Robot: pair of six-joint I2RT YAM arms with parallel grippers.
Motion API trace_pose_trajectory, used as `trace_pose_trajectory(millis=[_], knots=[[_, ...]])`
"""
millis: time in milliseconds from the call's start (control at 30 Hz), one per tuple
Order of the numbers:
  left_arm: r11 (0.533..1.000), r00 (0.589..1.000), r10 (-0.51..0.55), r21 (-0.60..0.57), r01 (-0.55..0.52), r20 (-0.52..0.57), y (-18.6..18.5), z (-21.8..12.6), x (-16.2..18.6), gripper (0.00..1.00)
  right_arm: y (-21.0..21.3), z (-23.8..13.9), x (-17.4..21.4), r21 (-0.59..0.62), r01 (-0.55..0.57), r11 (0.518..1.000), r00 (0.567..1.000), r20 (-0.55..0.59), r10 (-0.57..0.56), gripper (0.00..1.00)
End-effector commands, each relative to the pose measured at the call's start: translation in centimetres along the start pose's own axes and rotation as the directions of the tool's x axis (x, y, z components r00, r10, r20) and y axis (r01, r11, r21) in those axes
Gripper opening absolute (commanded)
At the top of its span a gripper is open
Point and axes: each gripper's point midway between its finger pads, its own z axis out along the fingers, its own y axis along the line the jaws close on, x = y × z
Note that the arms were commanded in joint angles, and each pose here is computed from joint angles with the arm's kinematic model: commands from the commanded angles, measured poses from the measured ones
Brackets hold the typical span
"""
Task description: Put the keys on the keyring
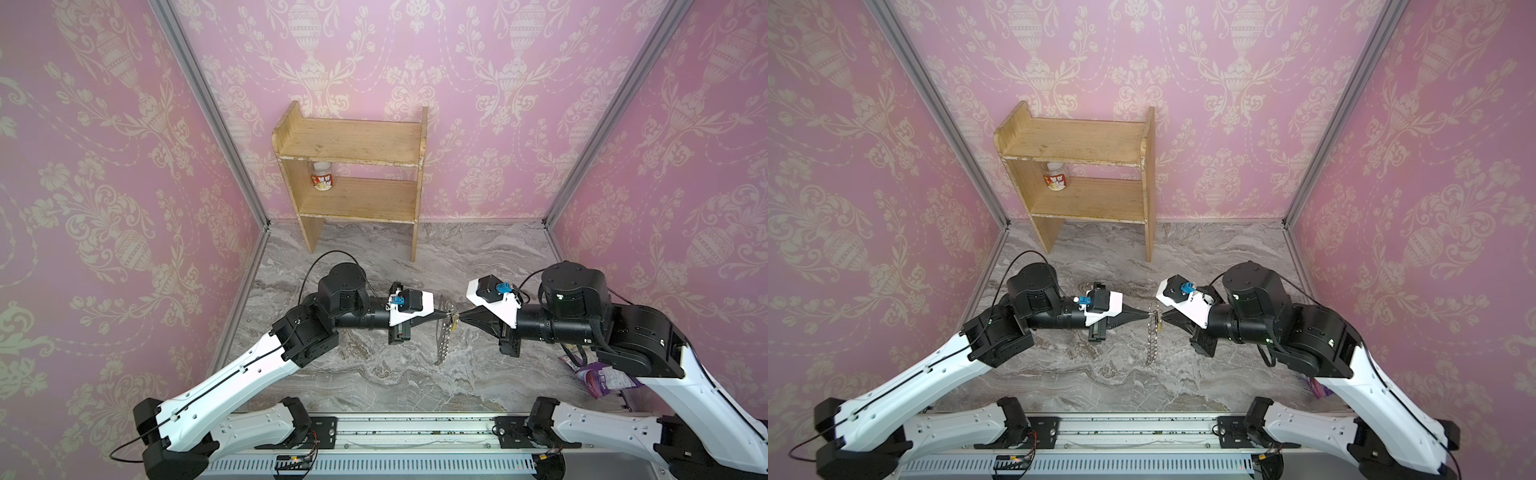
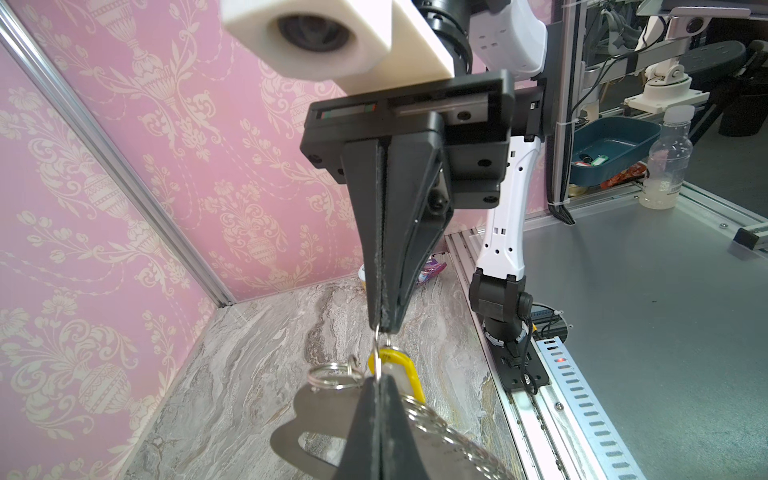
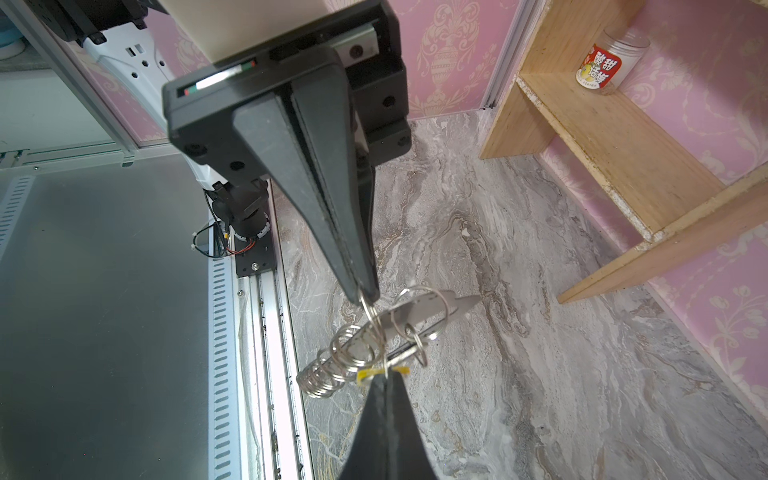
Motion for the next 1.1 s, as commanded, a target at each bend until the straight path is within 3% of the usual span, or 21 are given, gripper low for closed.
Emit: trace_pose_trajectory(millis=[0,400,733,900,1067], knots=[[0.999,0.999,0.041,0.032,-0.042,0.019,-1.0,-0.5,-1.2,0.0,-0.5,-0.8,-1.9,0.03,0.005,1.0,0.998,0.062,-0.007,0.0],[0.998,0.998,0.064,-0.021,-0.064,0.027,-0.4,-0.5,-1.0,0.0,-0.9,-1.2,-1.1,0.066,0.003,0.998,0.999,0.046,-0.006,0.0],[0.995,0.995,-0.03,-0.088,0.038,0.092,-0.5,1.3,2.7,0.0,0.2,-1.0,2.6,0.042,-0.095,0.995,0.995,0.029,0.093,0.0],[0.997,0.991,-0.037,-0.064,0.046,0.125,-1.7,2.5,2.7,0.0,1.5,0.7,5.5,-0.021,-0.17,0.985,0.985,-0.031,0.17,0.0],[1.0,0.998,-0.02,0.012,0.019,0.062,-3.0,3.7,4.6,0.0,1.5,1.4,8.0,0.01,-0.186,0.982,0.982,-0.028,0.186,0.0]])
